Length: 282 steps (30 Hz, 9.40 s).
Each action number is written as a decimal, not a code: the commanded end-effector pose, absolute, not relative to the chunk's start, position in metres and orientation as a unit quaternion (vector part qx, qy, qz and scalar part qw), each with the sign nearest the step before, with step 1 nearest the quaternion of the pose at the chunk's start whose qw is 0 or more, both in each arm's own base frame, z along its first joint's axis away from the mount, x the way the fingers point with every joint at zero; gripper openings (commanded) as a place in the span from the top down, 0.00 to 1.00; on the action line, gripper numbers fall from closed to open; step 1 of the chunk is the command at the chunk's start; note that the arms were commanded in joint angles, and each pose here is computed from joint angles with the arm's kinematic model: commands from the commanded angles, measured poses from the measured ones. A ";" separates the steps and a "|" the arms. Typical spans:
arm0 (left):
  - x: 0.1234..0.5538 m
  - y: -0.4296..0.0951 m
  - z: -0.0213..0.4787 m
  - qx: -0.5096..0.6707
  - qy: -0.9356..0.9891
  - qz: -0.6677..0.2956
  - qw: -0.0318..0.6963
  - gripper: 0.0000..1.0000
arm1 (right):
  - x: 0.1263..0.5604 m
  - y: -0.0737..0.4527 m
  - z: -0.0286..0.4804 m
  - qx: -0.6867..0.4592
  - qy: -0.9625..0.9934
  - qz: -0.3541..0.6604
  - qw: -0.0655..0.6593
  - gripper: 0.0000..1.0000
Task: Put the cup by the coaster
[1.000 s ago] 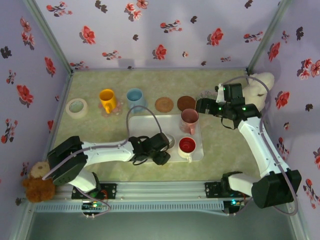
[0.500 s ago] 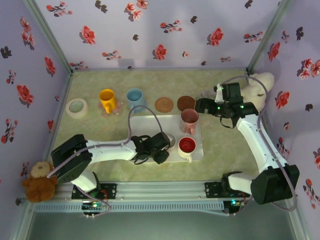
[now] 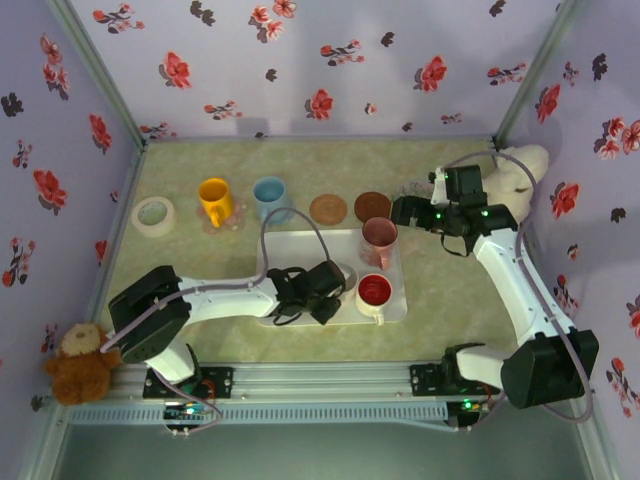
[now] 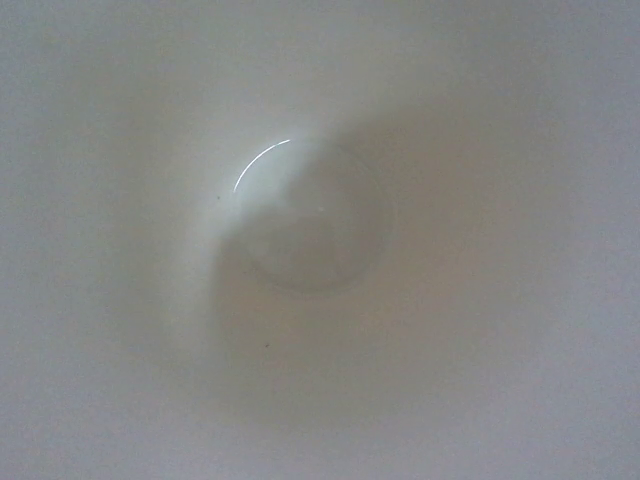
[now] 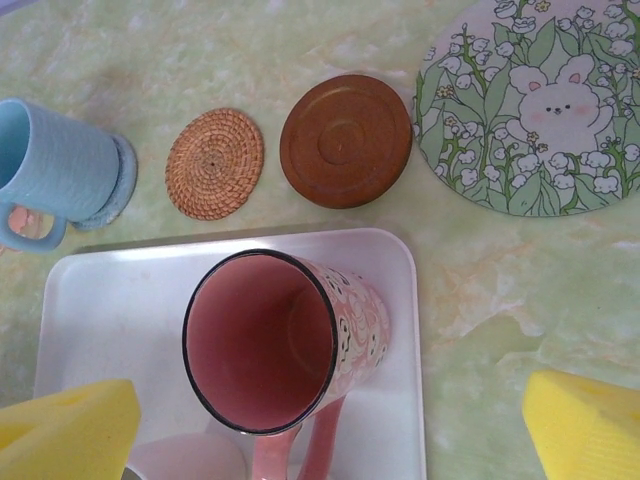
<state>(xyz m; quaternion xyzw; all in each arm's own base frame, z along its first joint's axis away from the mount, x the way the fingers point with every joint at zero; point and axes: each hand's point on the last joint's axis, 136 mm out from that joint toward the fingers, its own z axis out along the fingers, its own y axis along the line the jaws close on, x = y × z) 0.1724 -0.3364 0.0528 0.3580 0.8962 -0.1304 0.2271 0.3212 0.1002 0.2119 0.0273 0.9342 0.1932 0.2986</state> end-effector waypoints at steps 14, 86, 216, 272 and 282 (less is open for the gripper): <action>0.191 -0.333 0.076 0.332 0.898 -0.128 0.259 1.00 | 0.322 0.113 0.252 -0.064 0.906 0.219 0.356 0.01; 0.432 -0.336 0.104 0.302 0.896 -0.142 0.294 1.00 | 0.375 0.187 0.255 -0.215 0.854 0.335 0.335 0.01; 0.287 -0.277 0.214 0.319 0.817 -0.256 0.407 0.01 | 0.267 0.136 0.204 -0.104 0.962 0.160 0.197 0.07; 0.266 -0.307 0.139 0.351 0.793 -0.316 0.383 0.00 | 0.290 0.158 0.076 -0.088 0.984 0.084 0.128 0.61; 0.267 -0.308 0.141 0.350 0.794 -0.317 0.383 0.01 | 0.294 0.158 0.083 -0.098 0.982 0.080 0.139 0.71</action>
